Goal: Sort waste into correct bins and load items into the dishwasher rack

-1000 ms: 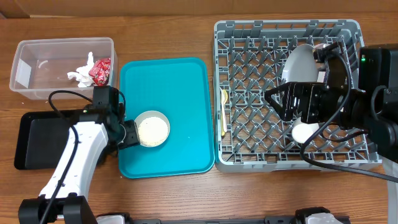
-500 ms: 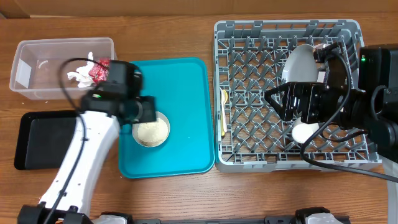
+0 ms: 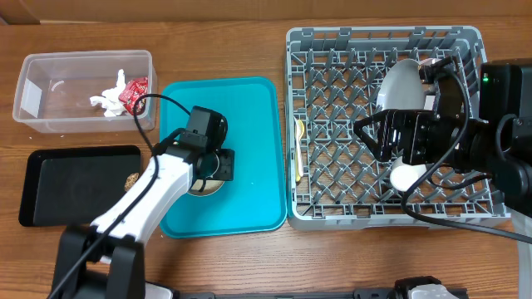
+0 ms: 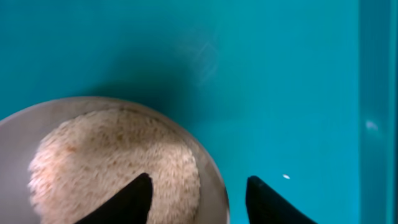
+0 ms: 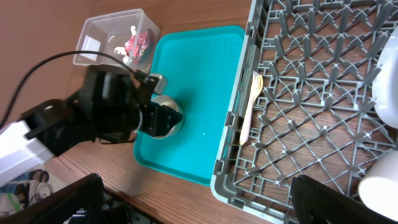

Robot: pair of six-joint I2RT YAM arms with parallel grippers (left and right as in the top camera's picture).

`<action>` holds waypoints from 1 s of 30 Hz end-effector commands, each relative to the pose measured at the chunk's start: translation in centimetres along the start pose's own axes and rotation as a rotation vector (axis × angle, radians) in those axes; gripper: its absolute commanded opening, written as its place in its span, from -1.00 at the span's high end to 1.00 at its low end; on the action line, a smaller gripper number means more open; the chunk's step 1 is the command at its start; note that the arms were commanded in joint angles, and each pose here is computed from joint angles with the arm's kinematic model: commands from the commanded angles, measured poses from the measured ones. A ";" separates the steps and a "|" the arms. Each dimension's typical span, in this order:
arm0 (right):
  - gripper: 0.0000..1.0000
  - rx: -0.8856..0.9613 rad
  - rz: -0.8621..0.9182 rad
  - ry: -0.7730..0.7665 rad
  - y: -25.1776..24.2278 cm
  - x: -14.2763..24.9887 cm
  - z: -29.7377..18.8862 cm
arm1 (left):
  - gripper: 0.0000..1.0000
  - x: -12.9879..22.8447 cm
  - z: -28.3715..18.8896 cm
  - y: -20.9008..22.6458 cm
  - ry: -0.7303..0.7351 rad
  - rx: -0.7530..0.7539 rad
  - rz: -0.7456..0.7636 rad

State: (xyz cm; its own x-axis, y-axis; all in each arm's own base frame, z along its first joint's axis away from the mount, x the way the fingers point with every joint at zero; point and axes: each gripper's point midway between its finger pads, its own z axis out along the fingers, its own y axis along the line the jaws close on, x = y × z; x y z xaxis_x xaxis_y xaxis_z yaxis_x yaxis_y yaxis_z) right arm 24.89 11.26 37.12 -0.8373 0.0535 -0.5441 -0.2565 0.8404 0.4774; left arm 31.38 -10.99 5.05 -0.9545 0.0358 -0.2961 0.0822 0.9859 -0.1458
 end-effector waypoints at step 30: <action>-1.00 0.003 -0.006 -0.006 0.1 -0.1 -0.1 | 0.92 0.8 -5.1 1.2 -0.030 -0.063 -0.140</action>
State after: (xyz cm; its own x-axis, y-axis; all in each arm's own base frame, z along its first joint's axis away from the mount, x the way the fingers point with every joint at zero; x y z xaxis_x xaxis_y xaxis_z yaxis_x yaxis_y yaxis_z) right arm 24.89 11.27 37.11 -0.8377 0.0531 -0.5436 -0.2566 0.8403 0.4776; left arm 29.01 -9.99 8.28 -0.9597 -0.0570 -0.2754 -0.0161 0.9888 -0.1486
